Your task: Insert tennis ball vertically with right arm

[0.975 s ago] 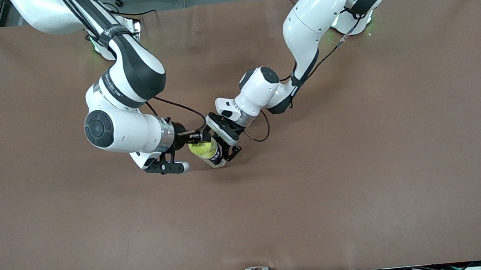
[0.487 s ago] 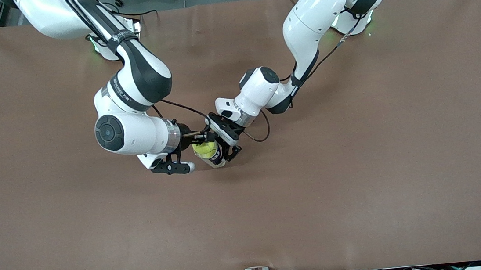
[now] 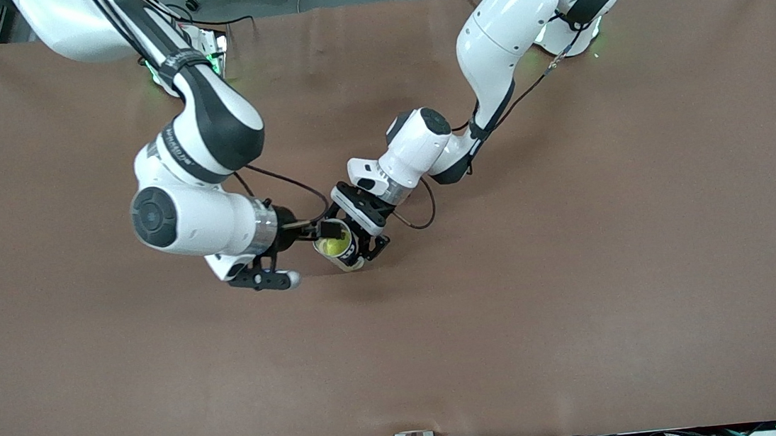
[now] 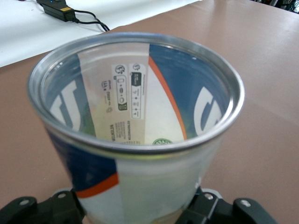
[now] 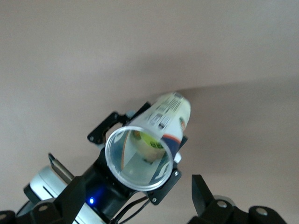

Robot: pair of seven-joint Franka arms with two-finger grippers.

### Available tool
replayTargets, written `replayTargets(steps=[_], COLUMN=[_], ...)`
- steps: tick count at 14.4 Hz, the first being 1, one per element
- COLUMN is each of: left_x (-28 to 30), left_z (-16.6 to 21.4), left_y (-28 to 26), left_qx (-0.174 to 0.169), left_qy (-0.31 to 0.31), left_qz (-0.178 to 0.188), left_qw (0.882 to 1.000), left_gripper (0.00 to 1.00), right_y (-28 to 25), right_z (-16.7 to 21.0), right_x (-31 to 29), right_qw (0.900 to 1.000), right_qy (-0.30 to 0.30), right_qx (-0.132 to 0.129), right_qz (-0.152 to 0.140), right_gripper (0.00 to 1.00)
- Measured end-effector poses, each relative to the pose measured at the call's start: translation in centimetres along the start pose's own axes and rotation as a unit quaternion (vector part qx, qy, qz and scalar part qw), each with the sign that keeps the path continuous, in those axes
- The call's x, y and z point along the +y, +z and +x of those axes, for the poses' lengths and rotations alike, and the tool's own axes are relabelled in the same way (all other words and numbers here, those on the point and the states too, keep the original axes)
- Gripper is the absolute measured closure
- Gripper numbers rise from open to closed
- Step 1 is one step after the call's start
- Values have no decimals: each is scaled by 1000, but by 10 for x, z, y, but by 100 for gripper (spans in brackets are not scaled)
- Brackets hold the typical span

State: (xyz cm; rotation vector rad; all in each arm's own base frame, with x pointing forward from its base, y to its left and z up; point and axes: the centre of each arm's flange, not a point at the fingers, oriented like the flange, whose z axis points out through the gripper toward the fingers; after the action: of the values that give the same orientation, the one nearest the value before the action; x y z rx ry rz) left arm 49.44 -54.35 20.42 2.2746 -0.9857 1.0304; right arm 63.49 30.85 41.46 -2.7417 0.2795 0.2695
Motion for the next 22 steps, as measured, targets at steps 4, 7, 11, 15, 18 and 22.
replayTargets(steps=[4, 7, 11, 15, 18, 22], left_x=[-1, -2, -2, 0, -3, -5], left_z=[0, -1, -15, -41, -57, -78], left_y=[0, 0, 3, 6, 7, 8], left_qx=[0, -1, -15, -40, -56, -80], left_qy=[0, 0, 0, 2, 4, 6], left_qz=[1, 2, 1, -1, 0, 0], left_qw=[1000, 1000, 1000, 999, 998, 997], left_gripper=[15, 1, 0, 0, 0, 0], right_y=[-114, -187, -258, -303, -334, -357], right_z=[31, 19, 4, -1, -14, -35], right_x=[92, 147, 205, 267, 296, 295], right_qw=[996, 988, 979, 976, 972, 968], right_qy=[29, 6, 37, 45, -4, -32], right_qx=[61, 81, 117, 128, 133, 146], right_qz=[-60, -135, -166, -171, -194, -201], right_gripper=[0, 0, 0, 0, 0, 0])
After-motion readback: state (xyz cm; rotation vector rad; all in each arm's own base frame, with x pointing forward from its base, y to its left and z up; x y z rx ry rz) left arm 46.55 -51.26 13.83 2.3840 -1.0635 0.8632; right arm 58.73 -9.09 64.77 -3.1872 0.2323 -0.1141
